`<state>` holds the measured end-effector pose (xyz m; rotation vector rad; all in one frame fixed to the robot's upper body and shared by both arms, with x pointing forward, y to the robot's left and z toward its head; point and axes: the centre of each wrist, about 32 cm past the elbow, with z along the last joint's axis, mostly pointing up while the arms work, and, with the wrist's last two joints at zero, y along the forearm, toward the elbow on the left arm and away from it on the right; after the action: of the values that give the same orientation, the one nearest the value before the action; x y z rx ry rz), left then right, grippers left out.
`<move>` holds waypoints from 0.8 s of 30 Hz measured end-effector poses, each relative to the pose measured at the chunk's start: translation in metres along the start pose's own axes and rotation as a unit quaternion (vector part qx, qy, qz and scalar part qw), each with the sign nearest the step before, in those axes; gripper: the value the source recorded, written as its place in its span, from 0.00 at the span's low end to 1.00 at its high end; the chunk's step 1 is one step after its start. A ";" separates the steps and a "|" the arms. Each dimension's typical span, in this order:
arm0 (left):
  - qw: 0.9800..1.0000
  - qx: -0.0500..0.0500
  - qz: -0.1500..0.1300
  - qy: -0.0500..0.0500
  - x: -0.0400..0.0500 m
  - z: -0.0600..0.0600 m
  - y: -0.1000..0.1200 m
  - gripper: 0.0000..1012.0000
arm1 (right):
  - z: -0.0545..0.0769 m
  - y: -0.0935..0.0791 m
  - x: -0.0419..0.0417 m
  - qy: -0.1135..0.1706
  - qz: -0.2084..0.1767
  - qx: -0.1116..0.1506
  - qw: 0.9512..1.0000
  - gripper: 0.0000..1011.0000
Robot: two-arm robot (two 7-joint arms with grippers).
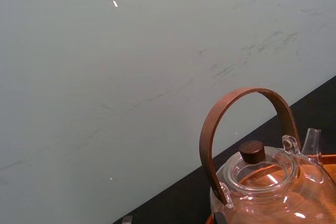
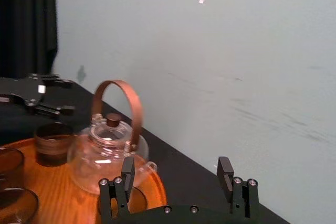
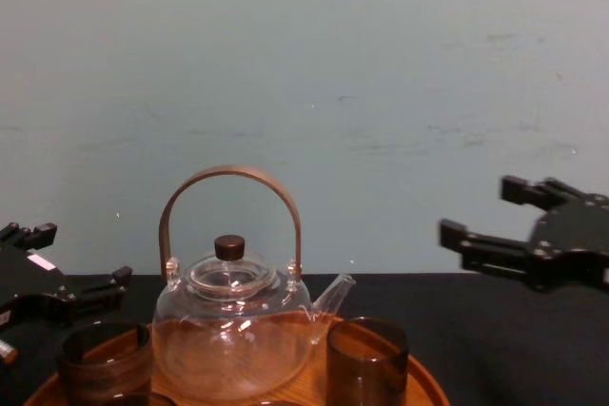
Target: Pick up the glass from the table and place it on the tray.
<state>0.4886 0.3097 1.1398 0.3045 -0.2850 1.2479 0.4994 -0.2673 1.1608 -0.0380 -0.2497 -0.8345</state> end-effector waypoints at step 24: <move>1.000 0.000 0.000 0.000 0.0000 0.000 0.000 0.99 | -0.032 -0.055 0.0023 -0.003 -0.113 -0.056 0.992 0.99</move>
<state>0.4886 0.3097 1.1398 0.3044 -0.2850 1.2479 0.4667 -0.3102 1.1269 -0.1191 -0.2160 -1.0729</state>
